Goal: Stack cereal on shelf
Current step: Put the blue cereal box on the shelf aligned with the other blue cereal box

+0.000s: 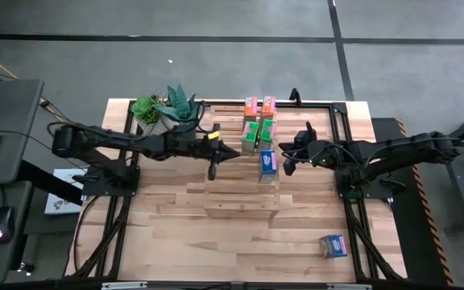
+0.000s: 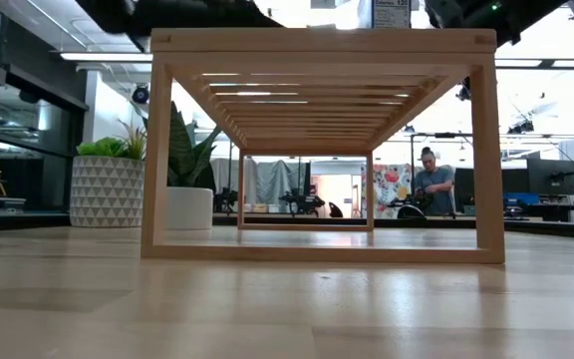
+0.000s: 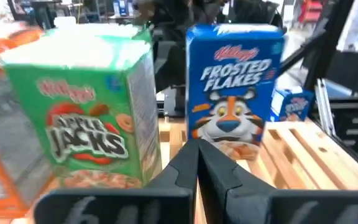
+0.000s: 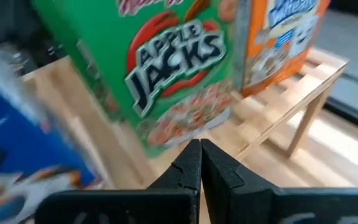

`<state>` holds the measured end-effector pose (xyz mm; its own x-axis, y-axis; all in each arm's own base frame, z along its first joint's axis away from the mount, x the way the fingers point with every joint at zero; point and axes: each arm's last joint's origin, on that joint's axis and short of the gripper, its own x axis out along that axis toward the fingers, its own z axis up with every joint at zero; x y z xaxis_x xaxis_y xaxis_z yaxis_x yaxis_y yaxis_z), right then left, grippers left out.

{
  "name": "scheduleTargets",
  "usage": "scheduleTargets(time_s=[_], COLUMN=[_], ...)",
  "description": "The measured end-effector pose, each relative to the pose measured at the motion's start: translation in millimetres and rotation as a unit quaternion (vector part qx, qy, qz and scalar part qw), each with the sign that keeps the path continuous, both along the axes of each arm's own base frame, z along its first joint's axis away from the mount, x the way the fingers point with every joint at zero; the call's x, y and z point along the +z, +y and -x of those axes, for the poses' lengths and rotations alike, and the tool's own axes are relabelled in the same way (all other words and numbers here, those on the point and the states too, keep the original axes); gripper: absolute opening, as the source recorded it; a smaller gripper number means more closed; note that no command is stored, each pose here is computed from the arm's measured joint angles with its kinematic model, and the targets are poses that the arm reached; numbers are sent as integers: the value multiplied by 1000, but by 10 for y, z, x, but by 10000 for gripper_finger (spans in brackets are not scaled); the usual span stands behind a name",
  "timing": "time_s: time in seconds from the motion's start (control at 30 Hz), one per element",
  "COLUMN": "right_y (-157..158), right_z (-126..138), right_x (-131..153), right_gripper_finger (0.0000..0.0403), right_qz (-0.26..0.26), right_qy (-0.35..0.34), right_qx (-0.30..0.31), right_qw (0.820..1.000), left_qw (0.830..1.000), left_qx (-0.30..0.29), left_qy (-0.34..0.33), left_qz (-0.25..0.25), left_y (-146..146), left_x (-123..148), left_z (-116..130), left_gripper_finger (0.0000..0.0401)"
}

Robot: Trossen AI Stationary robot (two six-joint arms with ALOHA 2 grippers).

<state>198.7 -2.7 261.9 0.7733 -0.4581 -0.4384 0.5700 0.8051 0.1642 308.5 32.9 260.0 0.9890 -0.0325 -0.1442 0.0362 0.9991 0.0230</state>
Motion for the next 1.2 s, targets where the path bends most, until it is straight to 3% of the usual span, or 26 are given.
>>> scheduleTargets(time_s=[0.17,0.37,0.47,0.6,0.77,0.87,1.0,1.2], right_y=[35,125,176,226,237,235,247,283], right_z=[137,293,273,245,347,420,431,460], right_x=[47,69,5,-191,-421,-490,-520,-513], right_gripper_finger=[0,0,1,16,83,136,200,265], right_qz=[-57,-241,-290,-359,-429,-440,-454,-512], right_qy=[-1,-4,19,98,237,294,319,339], right_qx=[62,142,131,72,1,-32,-36,-28], right_qw=[996,960,948,925,872,848,831,789], left_qw=[1000,997,996,995,996,996,995,995], left_qx=[-5,-14,-10,-9,-9,-9,-9,-9], left_qy=[10,-64,-91,-98,-93,-91,-93,-93], left_qz=[-20,-29,-23,-11,-11,-12,-17,-18], left_y=[-58,-151,-152,-157,-160,-159,-159,-159], left_x=[281,332,331,350,340,330,335,334], left_z=[349,731,860,924,923,914,914,914], left_gripper_finger=[0,0,0,0,0,0,0,0])
